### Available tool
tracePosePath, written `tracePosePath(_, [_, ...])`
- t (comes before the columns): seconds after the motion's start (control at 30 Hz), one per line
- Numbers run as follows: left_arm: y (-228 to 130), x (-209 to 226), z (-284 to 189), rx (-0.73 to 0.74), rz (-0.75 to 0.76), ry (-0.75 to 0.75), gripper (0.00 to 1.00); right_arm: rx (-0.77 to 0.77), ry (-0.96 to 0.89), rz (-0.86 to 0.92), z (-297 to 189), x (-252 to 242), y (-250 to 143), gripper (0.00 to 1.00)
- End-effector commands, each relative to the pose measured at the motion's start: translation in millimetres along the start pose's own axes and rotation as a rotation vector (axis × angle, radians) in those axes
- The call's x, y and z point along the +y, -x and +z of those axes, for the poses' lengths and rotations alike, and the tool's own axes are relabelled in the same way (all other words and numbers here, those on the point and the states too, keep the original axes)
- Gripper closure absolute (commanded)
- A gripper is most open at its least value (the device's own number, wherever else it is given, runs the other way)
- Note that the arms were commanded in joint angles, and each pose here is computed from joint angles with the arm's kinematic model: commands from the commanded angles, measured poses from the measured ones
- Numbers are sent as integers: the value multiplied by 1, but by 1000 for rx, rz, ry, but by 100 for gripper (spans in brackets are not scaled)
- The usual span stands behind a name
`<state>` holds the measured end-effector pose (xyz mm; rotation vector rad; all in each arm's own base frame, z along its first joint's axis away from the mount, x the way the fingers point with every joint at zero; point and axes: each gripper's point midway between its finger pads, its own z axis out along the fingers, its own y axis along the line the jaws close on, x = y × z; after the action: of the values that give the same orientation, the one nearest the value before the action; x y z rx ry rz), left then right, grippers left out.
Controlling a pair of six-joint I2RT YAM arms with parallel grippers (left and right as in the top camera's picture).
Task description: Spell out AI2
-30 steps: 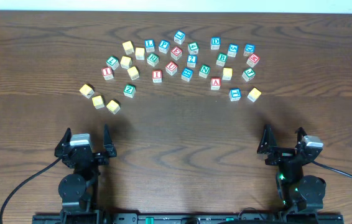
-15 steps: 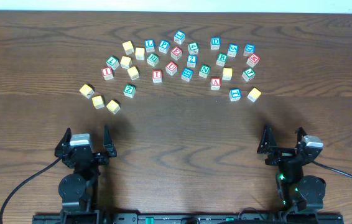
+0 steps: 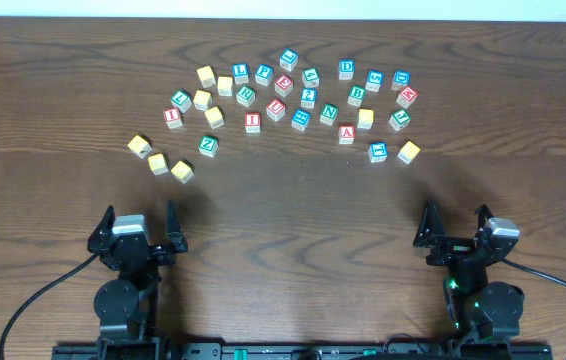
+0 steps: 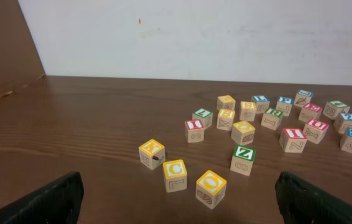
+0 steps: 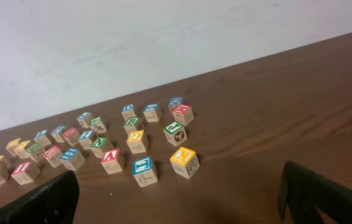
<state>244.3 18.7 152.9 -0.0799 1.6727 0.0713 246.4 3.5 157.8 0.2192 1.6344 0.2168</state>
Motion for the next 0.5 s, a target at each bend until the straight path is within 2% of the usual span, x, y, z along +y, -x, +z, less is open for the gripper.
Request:
tracePosePath(0.0, [-18,9,1,58,7,49,2,-8,-17,-12,0,-4,1,1])
tracePosePath(0.33, [-18,9,1,58,8,49,3,-7,-17,-12,0,-4,1,1])
tracePosePath(0.47, [-18,10,1,61,98,55,2,-7,-17,-12,0,-4,1,1])
